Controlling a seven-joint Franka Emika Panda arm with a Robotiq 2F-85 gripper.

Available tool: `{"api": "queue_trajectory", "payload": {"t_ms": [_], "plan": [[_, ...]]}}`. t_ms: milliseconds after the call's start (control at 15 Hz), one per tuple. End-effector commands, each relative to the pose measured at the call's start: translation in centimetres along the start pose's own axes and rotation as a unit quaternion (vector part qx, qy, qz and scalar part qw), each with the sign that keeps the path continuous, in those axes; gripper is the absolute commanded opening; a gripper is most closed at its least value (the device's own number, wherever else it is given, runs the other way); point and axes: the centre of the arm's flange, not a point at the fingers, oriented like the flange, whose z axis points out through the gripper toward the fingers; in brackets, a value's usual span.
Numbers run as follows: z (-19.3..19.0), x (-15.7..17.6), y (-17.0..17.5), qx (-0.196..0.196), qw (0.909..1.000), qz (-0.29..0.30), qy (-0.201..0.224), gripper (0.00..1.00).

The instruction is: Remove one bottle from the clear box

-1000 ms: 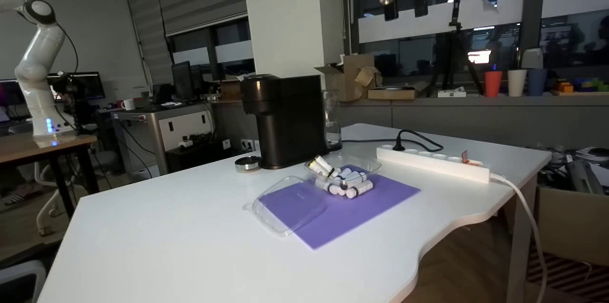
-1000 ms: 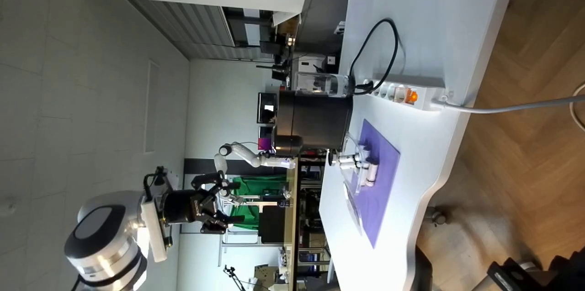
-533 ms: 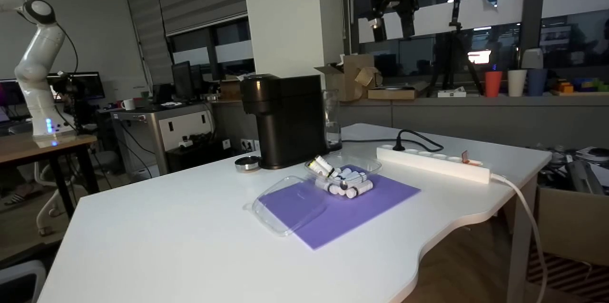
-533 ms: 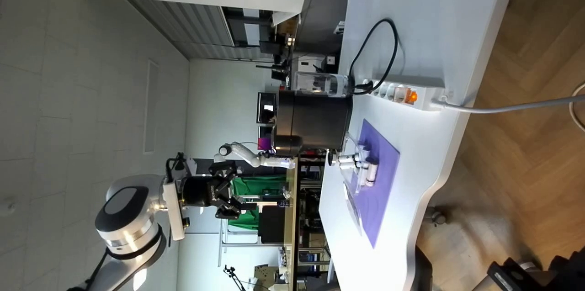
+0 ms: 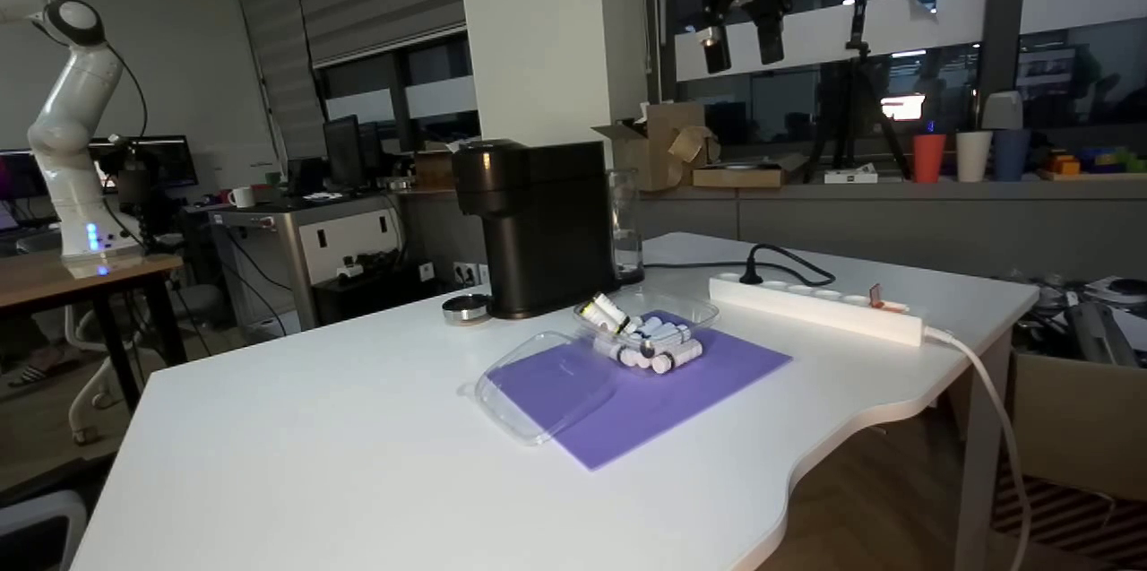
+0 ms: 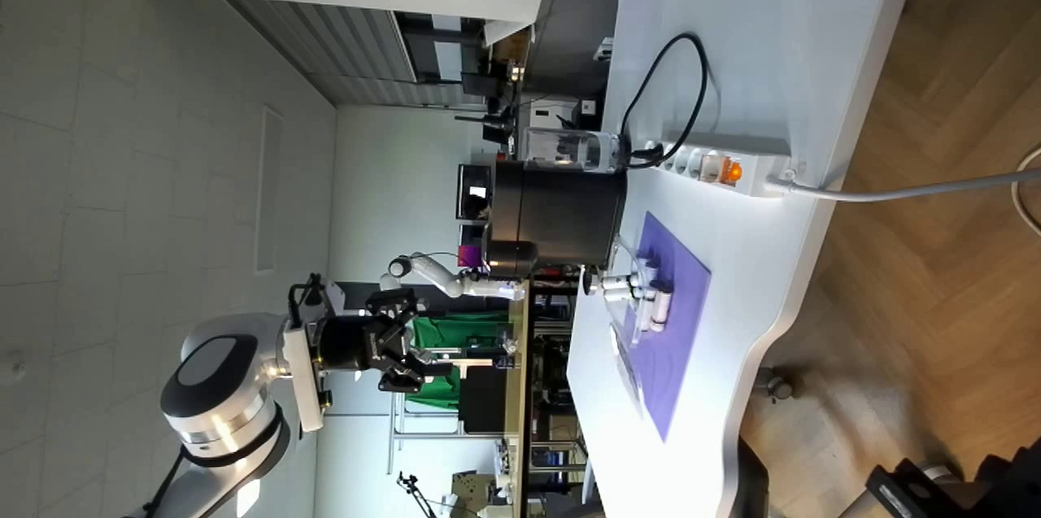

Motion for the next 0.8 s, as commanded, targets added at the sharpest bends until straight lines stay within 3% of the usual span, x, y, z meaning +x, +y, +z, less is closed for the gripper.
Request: {"api": "queue_trajectory", "payload": {"t_ms": [0,267,533,733], "plan": [[0.0,0.0,0.0,0.0,1.0,0.0,0.0,1.0],[0.0,4.3,2.7,-0.008,0.9994,-0.005,0.034,1.0],[1.6,12.0,5.8,-0.016,0.9964,-0.058,0.06,1.0],[4.5,17.2,6.1,-0.016,0.9933,-0.095,0.065,1.0]]}}
